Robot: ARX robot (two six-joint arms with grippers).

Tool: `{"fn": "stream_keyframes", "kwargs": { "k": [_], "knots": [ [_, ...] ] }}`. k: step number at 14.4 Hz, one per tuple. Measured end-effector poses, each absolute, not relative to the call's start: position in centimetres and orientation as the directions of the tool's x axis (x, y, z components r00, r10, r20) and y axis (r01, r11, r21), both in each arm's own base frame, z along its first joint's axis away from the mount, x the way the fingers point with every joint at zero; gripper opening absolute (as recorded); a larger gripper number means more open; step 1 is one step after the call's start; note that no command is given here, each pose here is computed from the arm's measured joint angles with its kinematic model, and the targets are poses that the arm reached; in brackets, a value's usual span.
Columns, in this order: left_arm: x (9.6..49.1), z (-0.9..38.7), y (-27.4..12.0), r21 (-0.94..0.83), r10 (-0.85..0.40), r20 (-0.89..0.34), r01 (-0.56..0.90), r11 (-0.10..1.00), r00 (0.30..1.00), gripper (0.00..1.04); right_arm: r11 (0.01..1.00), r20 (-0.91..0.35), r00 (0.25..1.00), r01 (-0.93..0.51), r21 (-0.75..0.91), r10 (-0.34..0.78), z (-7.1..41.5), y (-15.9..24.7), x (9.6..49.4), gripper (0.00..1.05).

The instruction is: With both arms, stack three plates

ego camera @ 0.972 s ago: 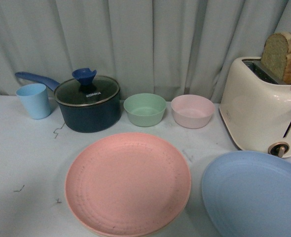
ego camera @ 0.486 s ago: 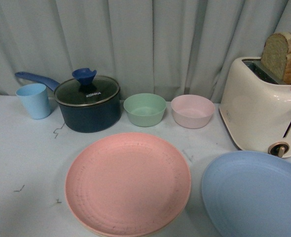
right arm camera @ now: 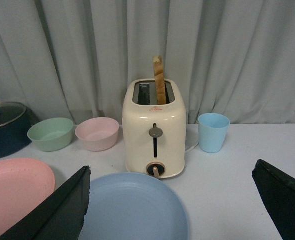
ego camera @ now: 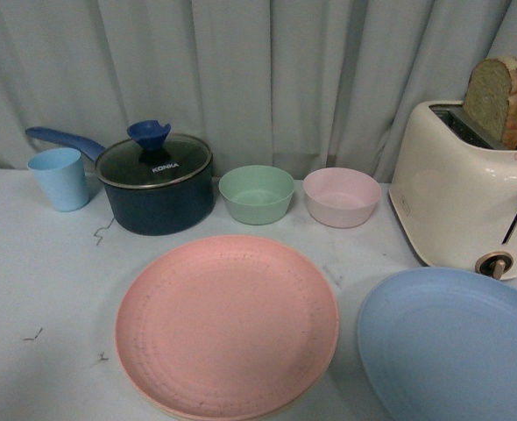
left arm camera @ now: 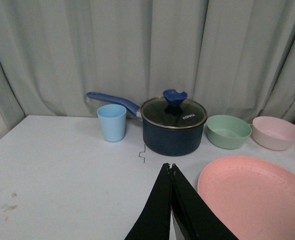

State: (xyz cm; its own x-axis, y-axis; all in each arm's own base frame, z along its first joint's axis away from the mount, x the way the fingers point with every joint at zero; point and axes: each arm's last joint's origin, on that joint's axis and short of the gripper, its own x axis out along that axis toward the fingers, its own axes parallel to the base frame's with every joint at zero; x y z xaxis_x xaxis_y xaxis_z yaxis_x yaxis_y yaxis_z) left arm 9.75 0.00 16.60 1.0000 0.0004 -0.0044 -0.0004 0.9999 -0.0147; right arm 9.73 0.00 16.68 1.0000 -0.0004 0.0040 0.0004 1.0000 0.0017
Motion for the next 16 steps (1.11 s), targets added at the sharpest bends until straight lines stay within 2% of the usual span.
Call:
{"fn": "stream_keyframes", "kwargs": {
  "k": [4, 6, 7, 13, 14, 15, 16],
  "knots": [
    [9.8, 16.6, 0.0, -0.015, 0.001, 0.000, -0.001, 1.000, 1.000, 0.02, 1.000, 0.004, 1.000, 0.000, 0.002, 0.000, 16.7, 0.0, 9.7, 0.98],
    [9.8, 16.6, 0.0, -0.015, 0.001, -0.002, -0.001, 1.000, 1.000, 0.06, 1.000, 0.003, 1.000, 0.001, 0.002, -0.001, 16.7, 0.0, 9.7, 0.98],
    [9.8, 16.6, 0.0, -0.015, 0.001, -0.001, -0.001, 1.000, 1.000, 0.15, 1.000, 0.004, 1.000, 0.000, 0.002, 0.000, 16.7, 0.0, 9.7, 0.98],
    [9.8, 16.6, 0.0, -0.015, 0.001, -0.001, -0.001, 1.000, 1.000, 0.89, 1.000, 0.004, 1.000, 0.001, 0.002, -0.001, 16.7, 0.0, 9.7, 0.98],
    [9.8, 16.6, 0.0, -0.014, 0.002, -0.001, -0.002, 1.000, 1.000, 1.00, 0.992, -0.082, 0.989, -0.120, 0.050, 0.124, 16.4, -0.3, 9.9, 0.98],
    [9.8, 16.6, 0.0, -0.014, 0.000, 0.001, 0.000, 1.000, 1.000, 0.97, 0.972, -0.128, 0.969, -0.192, 0.135, 0.209, 16.4, -1.2, 10.7, 0.98],
    [9.8, 16.6, 0.0, -0.014, 0.001, -0.001, -0.001, 1.000, 1.000, 0.98, 0.943, -0.116, 0.947, -0.277, 0.183, 0.301, 16.4, -1.7, 11.1, 0.98]
  ]
}}
